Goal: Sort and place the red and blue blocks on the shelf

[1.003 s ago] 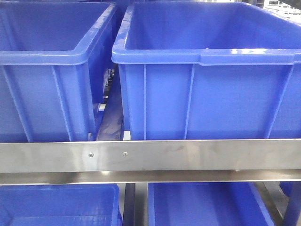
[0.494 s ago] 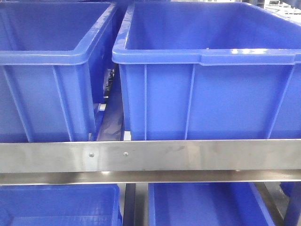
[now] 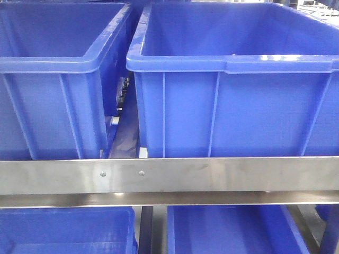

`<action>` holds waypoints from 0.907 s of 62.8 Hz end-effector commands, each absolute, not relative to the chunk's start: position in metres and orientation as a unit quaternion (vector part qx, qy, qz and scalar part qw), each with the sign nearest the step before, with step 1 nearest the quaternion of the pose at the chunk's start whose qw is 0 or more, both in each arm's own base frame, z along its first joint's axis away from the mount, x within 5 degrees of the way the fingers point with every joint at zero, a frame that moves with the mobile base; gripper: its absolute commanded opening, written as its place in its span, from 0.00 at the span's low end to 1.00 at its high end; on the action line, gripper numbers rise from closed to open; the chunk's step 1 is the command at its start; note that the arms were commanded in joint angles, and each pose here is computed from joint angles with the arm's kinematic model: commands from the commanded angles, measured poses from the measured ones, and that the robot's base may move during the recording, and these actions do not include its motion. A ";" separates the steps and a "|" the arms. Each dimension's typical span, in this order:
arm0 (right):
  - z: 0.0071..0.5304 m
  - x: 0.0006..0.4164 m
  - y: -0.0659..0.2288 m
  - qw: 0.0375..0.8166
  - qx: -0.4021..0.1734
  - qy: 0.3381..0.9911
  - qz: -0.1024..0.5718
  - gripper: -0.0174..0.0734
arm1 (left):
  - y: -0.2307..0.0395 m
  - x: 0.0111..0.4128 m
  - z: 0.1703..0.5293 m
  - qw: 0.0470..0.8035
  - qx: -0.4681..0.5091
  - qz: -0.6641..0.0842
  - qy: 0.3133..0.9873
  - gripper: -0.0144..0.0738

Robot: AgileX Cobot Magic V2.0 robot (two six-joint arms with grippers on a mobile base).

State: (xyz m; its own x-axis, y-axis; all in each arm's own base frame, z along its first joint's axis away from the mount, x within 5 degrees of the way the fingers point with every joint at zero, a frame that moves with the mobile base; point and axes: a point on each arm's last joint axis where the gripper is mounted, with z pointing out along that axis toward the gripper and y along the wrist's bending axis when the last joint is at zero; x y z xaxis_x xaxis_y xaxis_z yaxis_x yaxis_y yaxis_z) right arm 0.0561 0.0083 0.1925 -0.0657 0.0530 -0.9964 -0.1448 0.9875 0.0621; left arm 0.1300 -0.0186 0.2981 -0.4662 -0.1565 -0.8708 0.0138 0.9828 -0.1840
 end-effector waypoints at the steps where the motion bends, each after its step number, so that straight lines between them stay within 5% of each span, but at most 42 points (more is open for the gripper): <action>1: 0.201 0.055 0.008 0.720 -0.033 0.690 0.071 0.25 | -0.020 0.133 0.314 0.557 -0.035 -0.095 0.824 0.31; 57: 0.201 0.055 0.008 0.719 -0.033 0.691 0.071 0.25 | -0.020 0.133 0.314 0.557 -0.035 -0.095 0.824 0.31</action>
